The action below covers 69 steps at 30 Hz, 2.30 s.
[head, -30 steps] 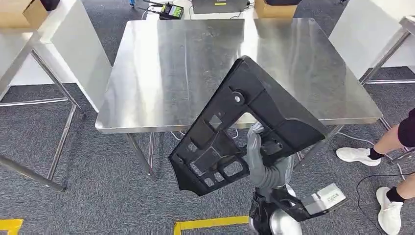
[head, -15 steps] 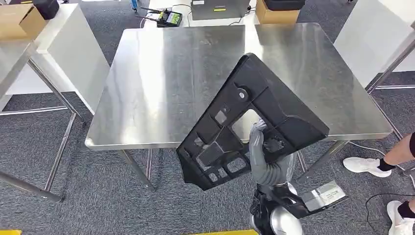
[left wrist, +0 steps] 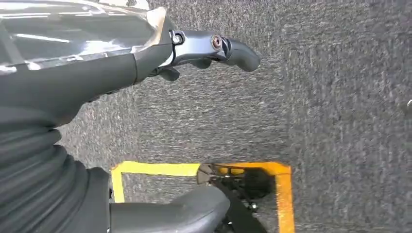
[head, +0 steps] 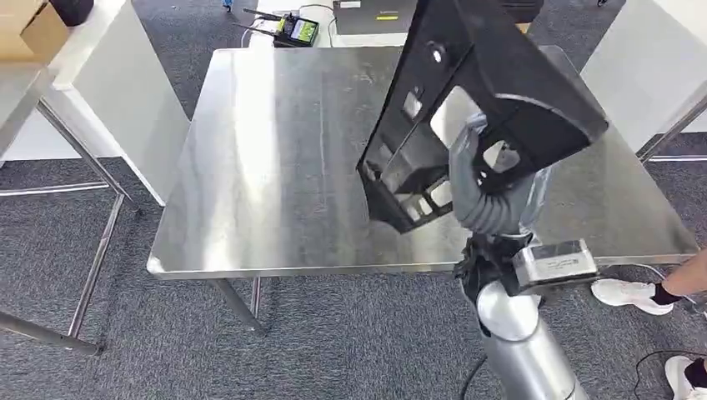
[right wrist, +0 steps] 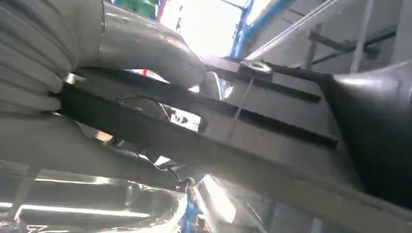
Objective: Take the parts from the cabinet and place them on the table.
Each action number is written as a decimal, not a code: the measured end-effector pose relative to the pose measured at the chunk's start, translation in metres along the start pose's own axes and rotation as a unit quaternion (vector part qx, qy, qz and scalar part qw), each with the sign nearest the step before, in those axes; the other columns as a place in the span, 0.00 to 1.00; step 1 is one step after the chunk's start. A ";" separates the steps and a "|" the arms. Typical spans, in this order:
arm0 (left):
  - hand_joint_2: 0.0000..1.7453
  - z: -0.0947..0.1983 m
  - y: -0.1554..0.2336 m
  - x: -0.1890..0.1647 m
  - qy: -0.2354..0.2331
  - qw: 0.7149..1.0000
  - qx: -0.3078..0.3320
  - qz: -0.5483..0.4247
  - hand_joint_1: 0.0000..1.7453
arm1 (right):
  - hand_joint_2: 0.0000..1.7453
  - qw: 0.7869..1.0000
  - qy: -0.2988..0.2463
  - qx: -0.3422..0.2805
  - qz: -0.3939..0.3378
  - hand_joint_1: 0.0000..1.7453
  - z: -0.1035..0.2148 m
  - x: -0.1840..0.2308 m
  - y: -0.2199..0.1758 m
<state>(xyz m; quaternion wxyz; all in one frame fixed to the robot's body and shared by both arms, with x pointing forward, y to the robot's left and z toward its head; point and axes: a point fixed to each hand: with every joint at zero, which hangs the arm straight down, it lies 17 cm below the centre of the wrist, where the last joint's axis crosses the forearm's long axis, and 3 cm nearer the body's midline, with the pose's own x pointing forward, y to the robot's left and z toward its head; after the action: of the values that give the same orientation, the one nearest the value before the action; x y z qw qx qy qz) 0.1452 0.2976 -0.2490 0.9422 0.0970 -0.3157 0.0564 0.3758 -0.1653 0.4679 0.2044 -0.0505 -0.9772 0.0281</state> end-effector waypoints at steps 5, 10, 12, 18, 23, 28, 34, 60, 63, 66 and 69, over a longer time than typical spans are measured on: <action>1.00 0.001 -0.005 -0.001 0.001 1.000 -0.003 0.002 0.00 | 1.00 1.000 -0.005 0.003 0.014 1.00 -0.005 -0.004 -0.004; 1.00 0.001 -0.005 -0.001 0.003 1.000 -0.003 0.002 0.00 | 1.00 0.999 -0.012 0.001 0.035 1.00 -0.011 -0.005 -0.006; 1.00 0.001 -0.007 -0.001 0.004 1.000 -0.005 0.002 0.00 | 1.00 0.998 -0.023 0.007 0.059 1.00 -0.023 -0.004 -0.006; 1.00 0.001 -0.007 -0.002 0.006 1.000 -0.005 0.000 0.00 | 1.00 0.989 -0.028 0.033 0.143 1.00 -0.065 -0.018 -0.001; 1.00 0.002 -0.013 0.002 -0.005 1.000 -0.019 -0.002 0.00 | 1.00 0.970 -0.015 0.061 0.237 1.00 -0.077 -0.044 0.002; 1.00 0.003 -0.019 0.003 -0.008 0.999 -0.036 -0.013 0.00 | 1.00 0.908 0.009 0.105 0.406 1.00 -0.067 -0.097 -0.022; 1.00 0.005 -0.022 0.001 -0.008 0.999 -0.045 -0.016 0.00 | 1.00 0.768 0.069 0.143 0.621 1.00 -0.035 -0.176 -0.117; 1.00 0.001 -0.018 0.005 -0.005 0.999 -0.044 -0.010 0.00 | 1.00 0.611 0.141 0.239 0.742 1.00 0.055 -0.276 -0.280; 1.00 -0.001 -0.019 0.012 -0.012 0.999 -0.046 -0.010 0.00 | 1.00 0.615 0.120 0.274 0.729 1.00 0.052 -0.291 -0.231; 1.00 -0.002 -0.018 0.013 -0.013 0.999 -0.048 -0.012 0.00 | 1.00 0.626 0.097 0.296 0.715 1.00 0.043 -0.297 -0.185; 1.00 -0.002 -0.020 0.014 -0.015 0.998 -0.052 -0.016 0.00 | 1.00 0.640 0.071 0.313 0.698 1.00 0.035 -0.299 -0.136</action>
<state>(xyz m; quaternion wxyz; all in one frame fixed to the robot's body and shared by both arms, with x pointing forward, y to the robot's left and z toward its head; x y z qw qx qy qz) 0.1611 0.2791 -0.2448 0.9419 0.0540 -0.3306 0.0233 0.6219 -0.3345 0.3277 0.1968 -0.6520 -0.5670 0.4632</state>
